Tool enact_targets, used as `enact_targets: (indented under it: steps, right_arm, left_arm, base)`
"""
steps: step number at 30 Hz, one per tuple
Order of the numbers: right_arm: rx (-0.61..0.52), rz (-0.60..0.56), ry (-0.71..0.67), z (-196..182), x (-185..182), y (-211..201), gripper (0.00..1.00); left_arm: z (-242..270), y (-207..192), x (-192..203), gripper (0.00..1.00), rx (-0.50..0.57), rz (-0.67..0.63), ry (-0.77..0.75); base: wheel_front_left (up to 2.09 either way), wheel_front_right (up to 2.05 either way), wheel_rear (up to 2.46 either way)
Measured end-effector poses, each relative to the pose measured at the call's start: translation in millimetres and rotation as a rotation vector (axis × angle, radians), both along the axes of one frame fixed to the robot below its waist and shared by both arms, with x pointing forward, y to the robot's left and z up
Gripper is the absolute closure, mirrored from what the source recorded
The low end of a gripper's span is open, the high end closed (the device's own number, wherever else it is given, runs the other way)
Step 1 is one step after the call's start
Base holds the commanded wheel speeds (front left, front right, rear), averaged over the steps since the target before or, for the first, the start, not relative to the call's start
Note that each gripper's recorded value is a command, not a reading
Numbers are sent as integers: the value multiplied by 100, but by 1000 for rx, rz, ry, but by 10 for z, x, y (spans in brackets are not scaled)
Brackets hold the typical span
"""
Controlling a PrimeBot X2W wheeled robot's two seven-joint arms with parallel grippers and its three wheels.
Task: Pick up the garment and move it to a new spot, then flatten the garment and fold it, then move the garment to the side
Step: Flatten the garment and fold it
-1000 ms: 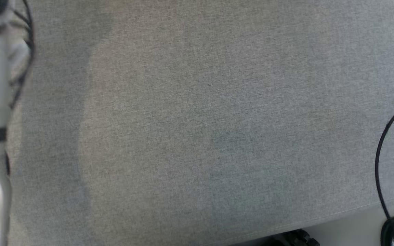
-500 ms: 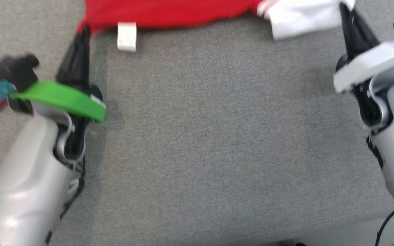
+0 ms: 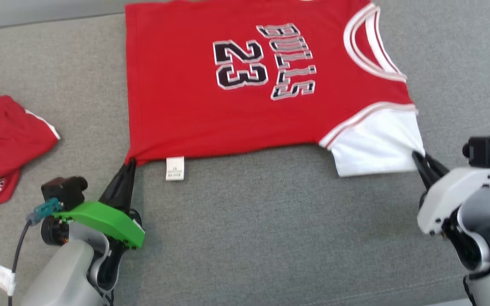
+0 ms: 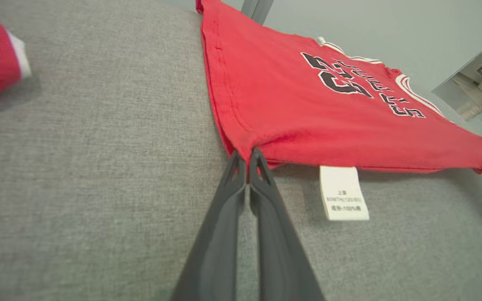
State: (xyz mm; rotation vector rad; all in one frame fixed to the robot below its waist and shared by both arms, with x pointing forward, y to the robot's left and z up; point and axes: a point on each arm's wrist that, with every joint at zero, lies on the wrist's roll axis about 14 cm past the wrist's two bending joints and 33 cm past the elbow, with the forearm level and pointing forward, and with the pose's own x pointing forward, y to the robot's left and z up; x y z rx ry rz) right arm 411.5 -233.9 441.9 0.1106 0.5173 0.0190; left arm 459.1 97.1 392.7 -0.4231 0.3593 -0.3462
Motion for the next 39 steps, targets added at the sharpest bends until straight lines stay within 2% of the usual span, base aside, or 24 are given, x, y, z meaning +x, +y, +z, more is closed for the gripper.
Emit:
enact_targets:
  steps: [8, 16, 19, 24, 30, 39]
  right_arm:
    - [22, -44, 102, 40, -514, 44, 100]
    - [37, -67, 170, 13, -817, 63, 100]
    - [32, -69, 168, 32, -827, 64, 100]
    - [14, -74, 101, 151, -703, 48, 100]
    - [-27, -33, -2, 374, -352, 104, 100]
    - [-62, 63, -116, 613, 281, 254, 100]
  left_arm:
    - [-5, 123, -366, 100, 21, 12, 23]
    - [-44, 143, -643, 100, 46, -4, 74]
    - [-54, 134, -711, 100, 44, -3, 91]
    - [50, 101, -692, 100, -6, 14, 84]
    - [228, 19, -570, 100, -53, 9, 82]
    - [361, -34, -215, 100, -23, -1, 101]
  base:
    - [0, 0, 0]
    - [0, 0, 0]
    - [0, 0, 0]
    - [0, 0, 0]
    - [0, 0, 0]
    - [0, 0, 0]
